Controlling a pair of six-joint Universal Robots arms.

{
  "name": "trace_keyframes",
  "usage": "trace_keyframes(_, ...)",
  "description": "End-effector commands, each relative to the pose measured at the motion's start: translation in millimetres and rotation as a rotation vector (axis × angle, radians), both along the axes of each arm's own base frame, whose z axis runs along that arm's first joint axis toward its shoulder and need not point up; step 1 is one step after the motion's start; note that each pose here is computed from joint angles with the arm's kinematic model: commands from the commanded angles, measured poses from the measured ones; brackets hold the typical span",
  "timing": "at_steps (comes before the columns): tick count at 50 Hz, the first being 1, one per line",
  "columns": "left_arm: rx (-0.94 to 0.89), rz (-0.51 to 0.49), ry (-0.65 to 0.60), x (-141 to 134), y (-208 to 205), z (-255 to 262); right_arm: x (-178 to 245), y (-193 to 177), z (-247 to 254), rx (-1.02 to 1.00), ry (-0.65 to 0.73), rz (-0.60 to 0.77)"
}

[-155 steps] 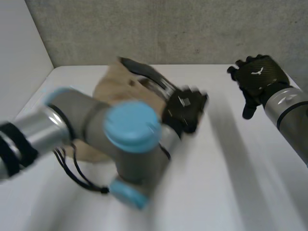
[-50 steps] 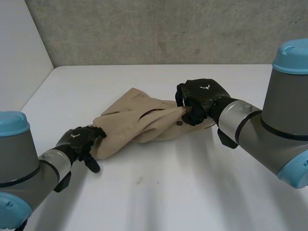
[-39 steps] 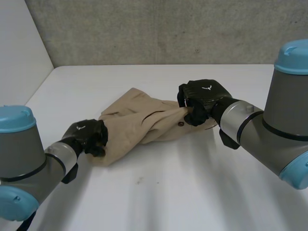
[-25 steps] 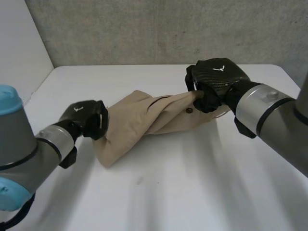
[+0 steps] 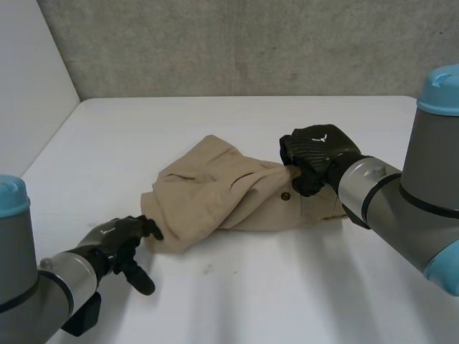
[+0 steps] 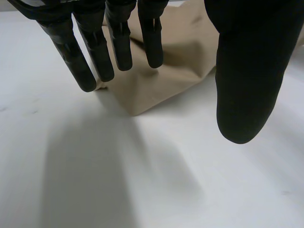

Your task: Fold the shorts.

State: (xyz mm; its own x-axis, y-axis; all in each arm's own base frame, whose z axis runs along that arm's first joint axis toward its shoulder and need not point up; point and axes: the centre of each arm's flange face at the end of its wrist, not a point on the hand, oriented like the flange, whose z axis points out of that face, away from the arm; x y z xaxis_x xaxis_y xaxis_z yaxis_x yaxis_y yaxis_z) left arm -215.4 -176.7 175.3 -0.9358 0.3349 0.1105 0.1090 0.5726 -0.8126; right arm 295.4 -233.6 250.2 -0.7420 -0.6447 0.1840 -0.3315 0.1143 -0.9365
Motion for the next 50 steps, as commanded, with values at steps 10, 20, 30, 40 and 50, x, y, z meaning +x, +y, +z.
trace_keyframes(10,-0.065,0.082,-0.017,-13.4,-24.1,-29.4,5.0,8.1,5.3,0.011,-0.047,0.009)
trace_keyframes(20,-0.081,0.101,0.015,-36.6,-40.2,-40.3,12.0,24.6,17.9,-0.002,-0.085,0.044)
trace_keyframes(30,-0.136,0.185,0.042,-51.3,-56.9,-43.7,14.9,32.4,24.7,-0.008,-0.108,0.059)
trace_keyframes(40,-0.202,0.188,0.071,-73.6,-79.6,-47.4,13.0,28.9,26.2,0.005,-0.129,0.043)
trace_keyframes(50,-0.308,0.219,0.115,-84.0,-100.9,-43.2,11.5,29.5,32.8,-0.010,-0.142,0.042)
